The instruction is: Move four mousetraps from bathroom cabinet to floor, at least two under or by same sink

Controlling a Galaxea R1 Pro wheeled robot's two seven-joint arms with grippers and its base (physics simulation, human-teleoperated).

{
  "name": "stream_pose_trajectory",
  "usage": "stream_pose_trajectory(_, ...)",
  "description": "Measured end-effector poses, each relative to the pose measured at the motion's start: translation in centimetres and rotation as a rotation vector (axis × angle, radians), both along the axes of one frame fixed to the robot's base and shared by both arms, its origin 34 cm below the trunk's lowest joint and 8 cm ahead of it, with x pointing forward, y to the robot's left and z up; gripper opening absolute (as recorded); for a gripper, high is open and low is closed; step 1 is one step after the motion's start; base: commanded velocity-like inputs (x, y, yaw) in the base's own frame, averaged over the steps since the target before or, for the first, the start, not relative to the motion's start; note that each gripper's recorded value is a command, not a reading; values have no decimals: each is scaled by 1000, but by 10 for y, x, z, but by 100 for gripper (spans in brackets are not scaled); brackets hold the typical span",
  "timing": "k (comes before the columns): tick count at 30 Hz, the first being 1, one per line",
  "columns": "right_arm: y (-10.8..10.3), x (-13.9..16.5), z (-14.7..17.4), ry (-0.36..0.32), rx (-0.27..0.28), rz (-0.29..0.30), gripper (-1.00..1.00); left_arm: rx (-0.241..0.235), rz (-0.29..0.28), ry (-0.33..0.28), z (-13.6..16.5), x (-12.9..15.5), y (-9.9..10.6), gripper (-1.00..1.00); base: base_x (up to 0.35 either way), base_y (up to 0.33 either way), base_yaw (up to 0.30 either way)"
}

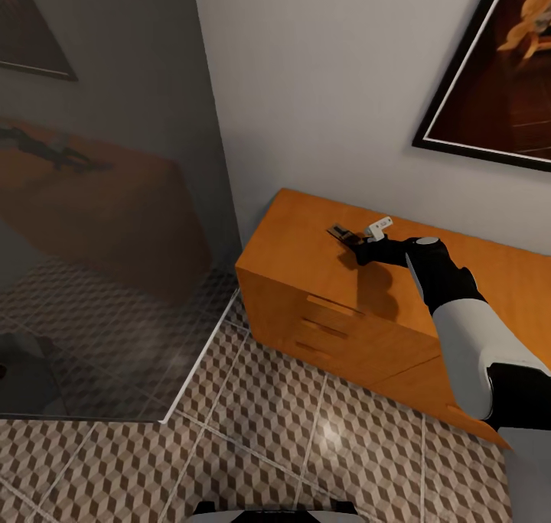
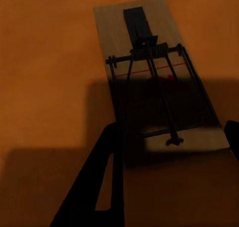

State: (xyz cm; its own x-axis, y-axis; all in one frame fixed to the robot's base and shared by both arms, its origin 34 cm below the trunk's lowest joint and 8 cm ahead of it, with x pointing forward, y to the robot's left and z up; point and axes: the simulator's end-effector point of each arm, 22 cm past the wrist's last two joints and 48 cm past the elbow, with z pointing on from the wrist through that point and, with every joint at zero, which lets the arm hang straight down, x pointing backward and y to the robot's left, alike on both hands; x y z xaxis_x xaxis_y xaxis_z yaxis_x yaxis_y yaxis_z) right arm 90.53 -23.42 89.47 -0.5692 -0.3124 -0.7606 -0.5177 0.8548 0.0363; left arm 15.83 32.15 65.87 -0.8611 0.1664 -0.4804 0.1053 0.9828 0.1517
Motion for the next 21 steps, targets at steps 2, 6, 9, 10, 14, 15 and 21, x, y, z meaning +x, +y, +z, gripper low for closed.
stream_pose_trajectory(2,0,0,0,0,0,0,-100,0,0,0,0,0,0,-100,0,0,0)
stream_pose_trajectory(6,0,0,0,-1,0,0,-100,0,0,1,0,0,0,-100,0,0,0)
stream_pose_trajectory(9,0,0,0,0,0,0,-100,0,0,0,0,0,0,-100,0,0,0)
stream_pose_trajectory(10,0,0,0,0,0,-1,-100,0,0,0,0,0,0,-100,0,0,0)
stream_pose_trajectory(14,0,-1,0,4,3,-3,-100,0,0,-5,0,2,0,-100,0,0,0)
stream_pose_trajectory(15,0,-2,0,5,4,-3,-100,0,0,-7,0,2,0,-100,0,0,0)
stream_pose_trajectory(21,0,-4,1,14,3,-3,-100,0,0,-16,1,6,0,-100,0,0,0)
